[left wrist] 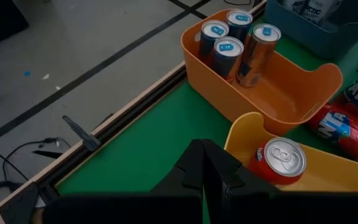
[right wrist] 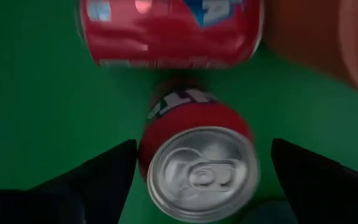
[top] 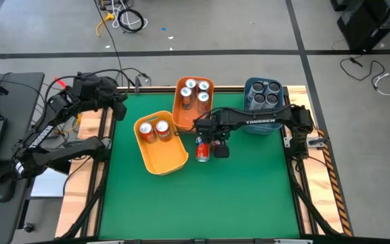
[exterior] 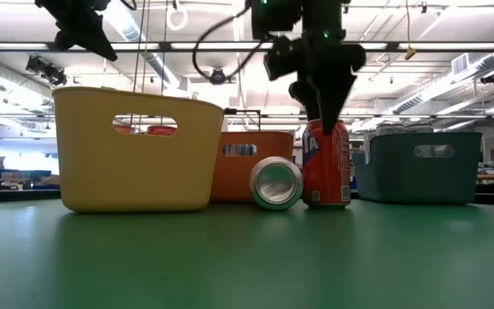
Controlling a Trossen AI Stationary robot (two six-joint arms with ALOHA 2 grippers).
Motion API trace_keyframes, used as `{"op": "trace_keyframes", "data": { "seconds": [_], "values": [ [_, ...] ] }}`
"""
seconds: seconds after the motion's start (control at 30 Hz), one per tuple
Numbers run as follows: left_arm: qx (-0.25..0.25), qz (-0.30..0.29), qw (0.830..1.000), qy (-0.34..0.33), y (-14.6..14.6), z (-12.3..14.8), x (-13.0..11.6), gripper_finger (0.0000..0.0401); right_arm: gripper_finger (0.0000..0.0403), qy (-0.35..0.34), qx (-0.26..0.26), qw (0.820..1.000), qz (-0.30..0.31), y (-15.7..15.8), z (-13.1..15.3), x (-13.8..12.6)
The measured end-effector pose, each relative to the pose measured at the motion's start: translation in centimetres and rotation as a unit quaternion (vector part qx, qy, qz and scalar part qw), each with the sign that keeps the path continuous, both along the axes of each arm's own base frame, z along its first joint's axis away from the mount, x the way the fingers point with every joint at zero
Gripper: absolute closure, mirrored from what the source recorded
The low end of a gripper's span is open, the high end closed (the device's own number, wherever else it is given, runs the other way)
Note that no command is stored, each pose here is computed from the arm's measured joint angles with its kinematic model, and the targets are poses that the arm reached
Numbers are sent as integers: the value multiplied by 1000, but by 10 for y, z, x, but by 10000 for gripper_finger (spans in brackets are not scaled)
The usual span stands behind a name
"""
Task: Sort soda cans
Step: Put the orange soda can into the yellow bin
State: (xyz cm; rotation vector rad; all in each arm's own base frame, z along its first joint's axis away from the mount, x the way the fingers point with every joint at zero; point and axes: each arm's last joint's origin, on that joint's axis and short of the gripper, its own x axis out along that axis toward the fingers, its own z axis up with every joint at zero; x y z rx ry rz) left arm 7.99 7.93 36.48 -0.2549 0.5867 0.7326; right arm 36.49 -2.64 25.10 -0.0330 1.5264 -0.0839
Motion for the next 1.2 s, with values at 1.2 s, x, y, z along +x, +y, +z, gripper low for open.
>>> {"op": "trace_keyframes", "data": {
  "seconds": [1.2],
  "values": [
    [13,-4,1000,-21,2,4,2,401,118,-292,-59,952,67,54,124,35]
  ]
}}
